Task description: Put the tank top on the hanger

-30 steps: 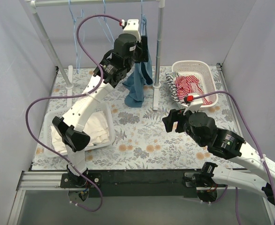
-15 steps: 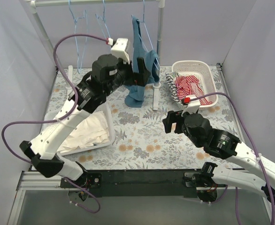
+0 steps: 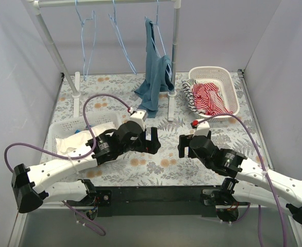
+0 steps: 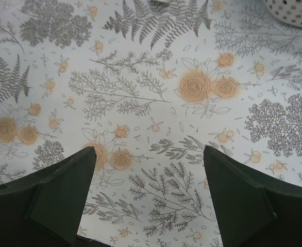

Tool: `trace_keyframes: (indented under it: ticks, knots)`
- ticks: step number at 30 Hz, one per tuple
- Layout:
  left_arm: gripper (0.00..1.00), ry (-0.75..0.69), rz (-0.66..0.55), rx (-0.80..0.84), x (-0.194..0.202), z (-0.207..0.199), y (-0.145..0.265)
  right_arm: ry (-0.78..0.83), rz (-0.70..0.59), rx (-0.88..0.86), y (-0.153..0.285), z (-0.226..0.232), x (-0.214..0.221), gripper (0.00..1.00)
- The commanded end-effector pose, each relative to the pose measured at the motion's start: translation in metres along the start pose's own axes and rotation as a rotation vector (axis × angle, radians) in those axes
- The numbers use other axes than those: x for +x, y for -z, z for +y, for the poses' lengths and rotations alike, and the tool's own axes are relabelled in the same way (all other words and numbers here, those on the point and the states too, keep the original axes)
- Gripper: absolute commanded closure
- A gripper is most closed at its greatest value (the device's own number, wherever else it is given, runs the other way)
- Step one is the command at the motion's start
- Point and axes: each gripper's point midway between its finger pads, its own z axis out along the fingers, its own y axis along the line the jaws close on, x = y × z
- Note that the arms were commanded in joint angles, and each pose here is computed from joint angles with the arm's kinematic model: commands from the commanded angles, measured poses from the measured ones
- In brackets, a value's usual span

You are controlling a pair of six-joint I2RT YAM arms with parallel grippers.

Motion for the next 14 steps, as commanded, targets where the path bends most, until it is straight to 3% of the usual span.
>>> trace_keyframes:
  ticks: [1, 5, 14]
  knots:
    - [0.02, 0.112, -0.035, -0.018, 0.009, 0.005, -0.01, -0.132, -0.036, -0.028, -0.004, 0.005, 0.002, 0.07]
    - [0.02, 0.127, -0.007, -0.059, 0.03, 0.019, -0.021, -0.165, -0.036, -0.035, -0.002, -0.001, 0.014, 0.07]
    - [0.02, 0.12, -0.058, -0.028, 0.021, 0.015, -0.022, -0.183, -0.041, -0.058, 0.005, -0.003, 0.014, 0.07]
